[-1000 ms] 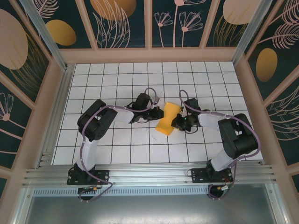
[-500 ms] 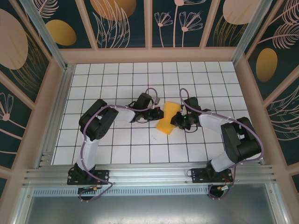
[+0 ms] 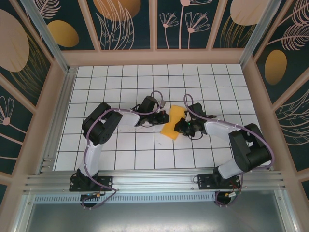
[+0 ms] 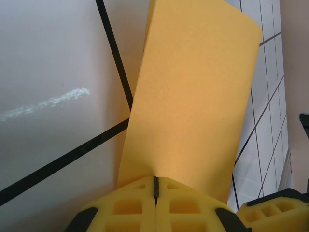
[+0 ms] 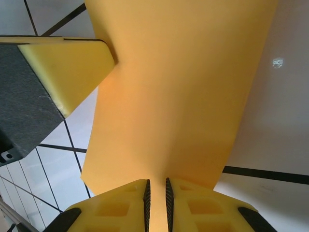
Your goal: Fold a paper plane with a square sheet of paper (pick it up from the middle)
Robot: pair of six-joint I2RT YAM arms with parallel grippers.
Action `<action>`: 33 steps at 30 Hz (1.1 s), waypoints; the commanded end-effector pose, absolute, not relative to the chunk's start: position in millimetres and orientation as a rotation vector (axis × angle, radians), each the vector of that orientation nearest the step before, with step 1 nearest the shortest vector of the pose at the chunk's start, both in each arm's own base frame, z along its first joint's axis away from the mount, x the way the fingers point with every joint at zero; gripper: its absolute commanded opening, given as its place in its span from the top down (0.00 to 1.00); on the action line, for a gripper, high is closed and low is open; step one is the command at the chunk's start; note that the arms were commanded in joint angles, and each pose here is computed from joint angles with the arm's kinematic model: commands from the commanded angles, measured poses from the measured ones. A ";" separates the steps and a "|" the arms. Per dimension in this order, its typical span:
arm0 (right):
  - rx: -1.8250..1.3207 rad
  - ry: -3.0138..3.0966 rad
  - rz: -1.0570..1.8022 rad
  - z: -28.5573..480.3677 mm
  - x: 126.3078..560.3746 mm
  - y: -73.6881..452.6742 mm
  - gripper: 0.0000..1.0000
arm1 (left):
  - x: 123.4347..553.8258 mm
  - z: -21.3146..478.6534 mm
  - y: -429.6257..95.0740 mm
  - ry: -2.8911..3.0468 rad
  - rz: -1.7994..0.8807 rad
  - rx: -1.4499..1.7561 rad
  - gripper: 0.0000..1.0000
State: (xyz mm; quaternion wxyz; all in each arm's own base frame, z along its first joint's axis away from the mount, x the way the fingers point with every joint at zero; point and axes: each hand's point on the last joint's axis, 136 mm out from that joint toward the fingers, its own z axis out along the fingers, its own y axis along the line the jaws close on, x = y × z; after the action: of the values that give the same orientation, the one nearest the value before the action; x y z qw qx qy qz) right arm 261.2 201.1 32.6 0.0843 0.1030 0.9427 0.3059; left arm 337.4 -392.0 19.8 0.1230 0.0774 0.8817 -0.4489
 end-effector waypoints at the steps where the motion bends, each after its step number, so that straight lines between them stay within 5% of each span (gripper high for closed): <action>1: 0.347 2.861 0.838 12.7 255.2 193.7 0.80 | 334.2 -16.3 -385.0 2.652 -1.204 0.221 0.97; 8: 0.378 2.907 0.742 -3.3 247.5 182.0 0.81 | 333.0 -21.6 -383.5 2.667 -1.189 0.223 0.97; 17: 0.281 2.781 0.917 43.9 258.2 202.4 0.78 | 333.6 -26.8 -383.5 2.677 -1.174 0.228 0.97; 33: 0.273 2.837 0.973 23.3 232.9 212.5 0.78 | 336.2 -25.0 -387.6 2.667 -1.190 0.244 0.97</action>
State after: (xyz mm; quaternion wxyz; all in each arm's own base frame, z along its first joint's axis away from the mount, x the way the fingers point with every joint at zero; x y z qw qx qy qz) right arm 235.9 213.9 31.7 0.0711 0.0827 0.9390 0.3261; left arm 338.6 -396.1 19.1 0.1143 0.0865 0.8820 -0.4489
